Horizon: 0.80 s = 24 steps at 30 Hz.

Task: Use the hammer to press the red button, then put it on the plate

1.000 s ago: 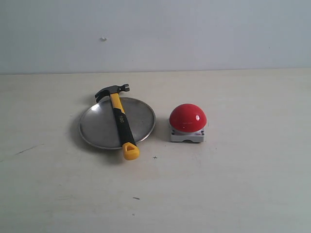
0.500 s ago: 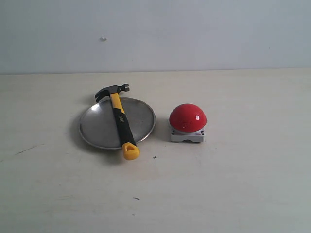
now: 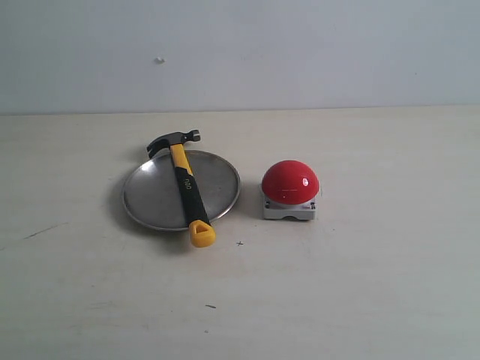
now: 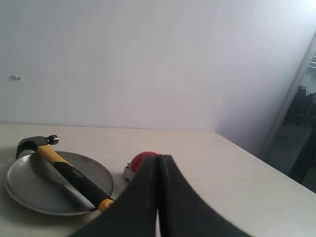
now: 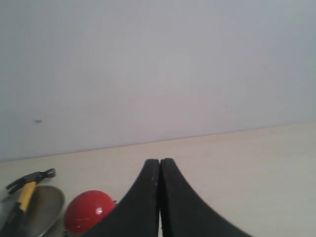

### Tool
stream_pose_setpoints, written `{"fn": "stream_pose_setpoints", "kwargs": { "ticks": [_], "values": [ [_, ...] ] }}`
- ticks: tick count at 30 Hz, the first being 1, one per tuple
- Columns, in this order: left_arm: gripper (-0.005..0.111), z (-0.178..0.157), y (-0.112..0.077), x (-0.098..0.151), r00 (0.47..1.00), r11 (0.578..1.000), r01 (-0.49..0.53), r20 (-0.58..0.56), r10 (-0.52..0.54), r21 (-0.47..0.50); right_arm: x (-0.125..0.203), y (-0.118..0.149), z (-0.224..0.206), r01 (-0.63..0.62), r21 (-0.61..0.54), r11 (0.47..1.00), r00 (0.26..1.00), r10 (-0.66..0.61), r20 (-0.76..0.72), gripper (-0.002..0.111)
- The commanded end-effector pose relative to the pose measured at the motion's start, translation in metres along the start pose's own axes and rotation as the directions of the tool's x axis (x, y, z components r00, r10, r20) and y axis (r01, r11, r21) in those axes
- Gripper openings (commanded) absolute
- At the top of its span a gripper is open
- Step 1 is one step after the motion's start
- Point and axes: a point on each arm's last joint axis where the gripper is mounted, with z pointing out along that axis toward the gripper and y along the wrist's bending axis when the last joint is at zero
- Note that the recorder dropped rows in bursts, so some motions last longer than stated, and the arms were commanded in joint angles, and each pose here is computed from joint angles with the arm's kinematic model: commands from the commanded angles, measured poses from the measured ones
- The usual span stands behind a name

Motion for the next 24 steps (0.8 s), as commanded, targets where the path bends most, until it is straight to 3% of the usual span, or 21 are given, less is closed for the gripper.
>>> {"fn": "stream_pose_setpoints", "kwargs": {
  "ticks": [1,6,8,24],
  "values": [
    [0.0,0.0,0.0,0.001,1.0,1.0,-0.006,0.003,0.006,-0.002,0.024,-0.015,0.0,0.025,0.105,0.994,0.992,-0.037,0.117,0.0],
    [0.0,0.0,0.0,0.001,1.0,1.0,-0.006,0.003,0.006,-0.002,0.042,-0.024,-0.007,-0.043,0.153,0.987,0.975,0.008,0.221,0.0],
    [0.0,0.0,0.0,0.001,1.0,1.0,-0.005,0.002,0.005,0.0,0.044,-0.023,-0.007,0.01,0.15,0.989,0.979,-0.04,0.199,0.0],
    [0.0,0.0,0.0,0.001,1.0,1.0,-0.005,0.002,0.005,0.0,0.044,-0.023,-0.007,-0.017,0.145,0.989,0.979,-0.013,0.201,0.0]
  ]
}}
